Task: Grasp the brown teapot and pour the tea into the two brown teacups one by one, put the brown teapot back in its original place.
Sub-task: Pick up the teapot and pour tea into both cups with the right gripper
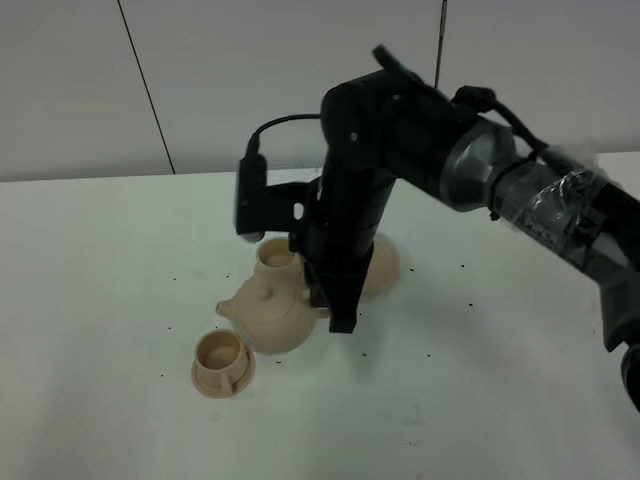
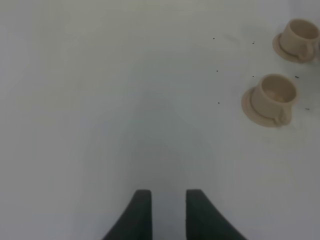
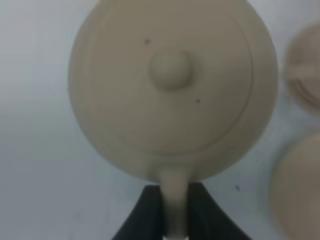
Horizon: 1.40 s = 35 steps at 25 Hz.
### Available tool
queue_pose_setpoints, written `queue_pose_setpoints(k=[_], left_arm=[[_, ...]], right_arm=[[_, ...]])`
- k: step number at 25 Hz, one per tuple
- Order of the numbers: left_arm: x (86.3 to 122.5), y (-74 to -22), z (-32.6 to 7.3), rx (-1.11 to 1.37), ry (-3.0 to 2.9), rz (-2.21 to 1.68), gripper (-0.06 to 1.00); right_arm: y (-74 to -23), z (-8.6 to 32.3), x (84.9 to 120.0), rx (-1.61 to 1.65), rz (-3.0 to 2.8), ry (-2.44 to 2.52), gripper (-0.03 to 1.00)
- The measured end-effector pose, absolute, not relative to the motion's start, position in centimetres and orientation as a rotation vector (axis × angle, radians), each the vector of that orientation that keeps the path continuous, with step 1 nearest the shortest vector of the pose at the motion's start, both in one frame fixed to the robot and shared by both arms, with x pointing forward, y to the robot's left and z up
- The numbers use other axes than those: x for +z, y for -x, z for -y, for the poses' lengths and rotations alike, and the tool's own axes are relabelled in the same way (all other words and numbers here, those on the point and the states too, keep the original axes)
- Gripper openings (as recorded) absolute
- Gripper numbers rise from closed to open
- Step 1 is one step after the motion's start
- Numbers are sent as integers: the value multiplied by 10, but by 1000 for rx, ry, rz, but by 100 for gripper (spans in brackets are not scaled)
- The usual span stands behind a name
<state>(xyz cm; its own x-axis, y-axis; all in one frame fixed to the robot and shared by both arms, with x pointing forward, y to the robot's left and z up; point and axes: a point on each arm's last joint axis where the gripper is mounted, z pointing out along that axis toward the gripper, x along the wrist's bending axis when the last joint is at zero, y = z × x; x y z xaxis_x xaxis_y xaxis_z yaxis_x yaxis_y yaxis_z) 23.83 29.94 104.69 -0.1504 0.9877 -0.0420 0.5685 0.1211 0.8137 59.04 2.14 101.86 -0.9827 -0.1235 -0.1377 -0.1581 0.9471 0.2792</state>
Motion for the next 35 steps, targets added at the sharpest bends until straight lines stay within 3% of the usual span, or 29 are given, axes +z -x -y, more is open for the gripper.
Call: queue_pose_setpoints(k=[24, 35], left_arm=[[1047, -238, -299, 884, -1509, -1795, 24], [1047, -238, -299, 884, -1509, -1795, 24]], right_arm=[[-587, -42, 1004, 488, -2912, 331, 10], [-597, -32, 1004, 499, -2910, 303, 10]])
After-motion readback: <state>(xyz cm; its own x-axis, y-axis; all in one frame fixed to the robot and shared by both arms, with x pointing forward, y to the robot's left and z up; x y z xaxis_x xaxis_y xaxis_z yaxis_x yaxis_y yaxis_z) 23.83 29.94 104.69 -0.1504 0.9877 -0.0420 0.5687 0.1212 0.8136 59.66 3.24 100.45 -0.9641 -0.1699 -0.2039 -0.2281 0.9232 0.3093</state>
